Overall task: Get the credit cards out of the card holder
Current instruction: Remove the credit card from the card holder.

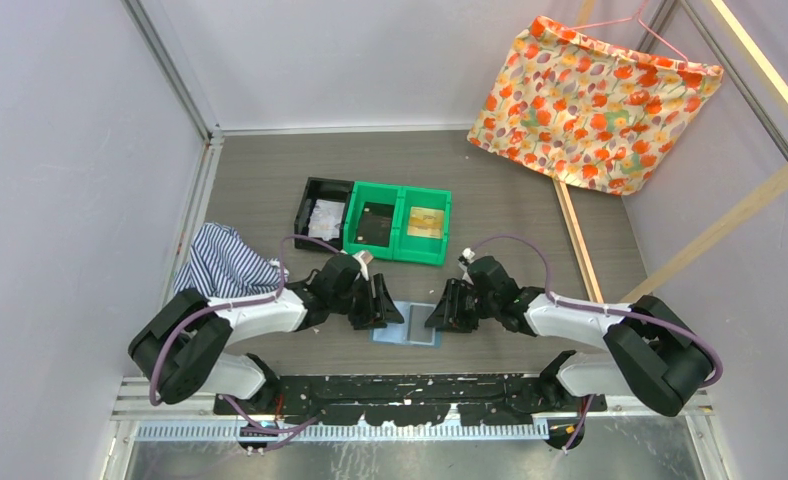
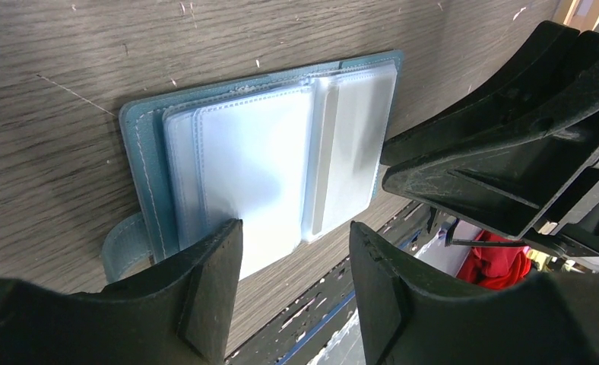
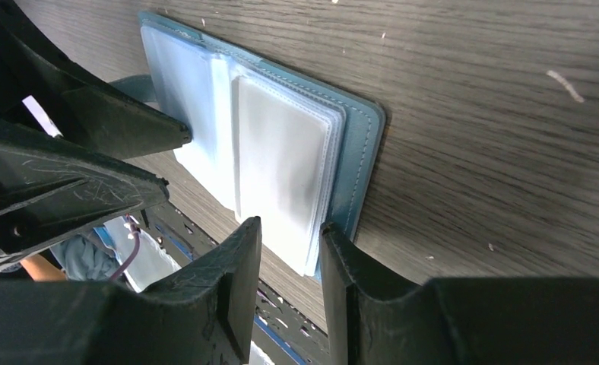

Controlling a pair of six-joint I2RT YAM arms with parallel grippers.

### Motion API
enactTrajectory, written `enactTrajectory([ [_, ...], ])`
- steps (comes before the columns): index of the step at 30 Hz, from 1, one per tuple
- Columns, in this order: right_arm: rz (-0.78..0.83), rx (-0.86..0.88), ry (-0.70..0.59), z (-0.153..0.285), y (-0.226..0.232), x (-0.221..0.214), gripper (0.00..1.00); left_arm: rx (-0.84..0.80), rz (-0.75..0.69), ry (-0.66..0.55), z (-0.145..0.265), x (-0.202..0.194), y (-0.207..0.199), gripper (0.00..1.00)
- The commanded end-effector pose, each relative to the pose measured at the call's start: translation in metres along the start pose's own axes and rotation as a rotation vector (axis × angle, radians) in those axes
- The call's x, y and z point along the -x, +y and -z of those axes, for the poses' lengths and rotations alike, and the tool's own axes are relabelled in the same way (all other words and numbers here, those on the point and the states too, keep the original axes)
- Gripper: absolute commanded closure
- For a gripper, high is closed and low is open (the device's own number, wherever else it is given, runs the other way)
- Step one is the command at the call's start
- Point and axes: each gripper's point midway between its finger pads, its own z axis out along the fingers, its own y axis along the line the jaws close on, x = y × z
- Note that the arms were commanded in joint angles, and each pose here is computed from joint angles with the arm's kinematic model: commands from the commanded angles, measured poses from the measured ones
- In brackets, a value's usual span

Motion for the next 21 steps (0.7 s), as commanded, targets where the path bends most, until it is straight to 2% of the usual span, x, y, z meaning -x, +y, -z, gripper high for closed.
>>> enactTrajectory([
  [1, 0.066, 0.095, -0.029, 0.005, 0.03, 0.012, 0.61, 0.035, -0.019, 0.004, -0.004, 0.001, 0.009, 0.44],
  [21, 0.097, 0.114, -0.03, 0.008, 0.045, 0.016, 0.61, 0.026, -0.014, 0.019, -0.013, -0.001, 0.013, 0.46],
])
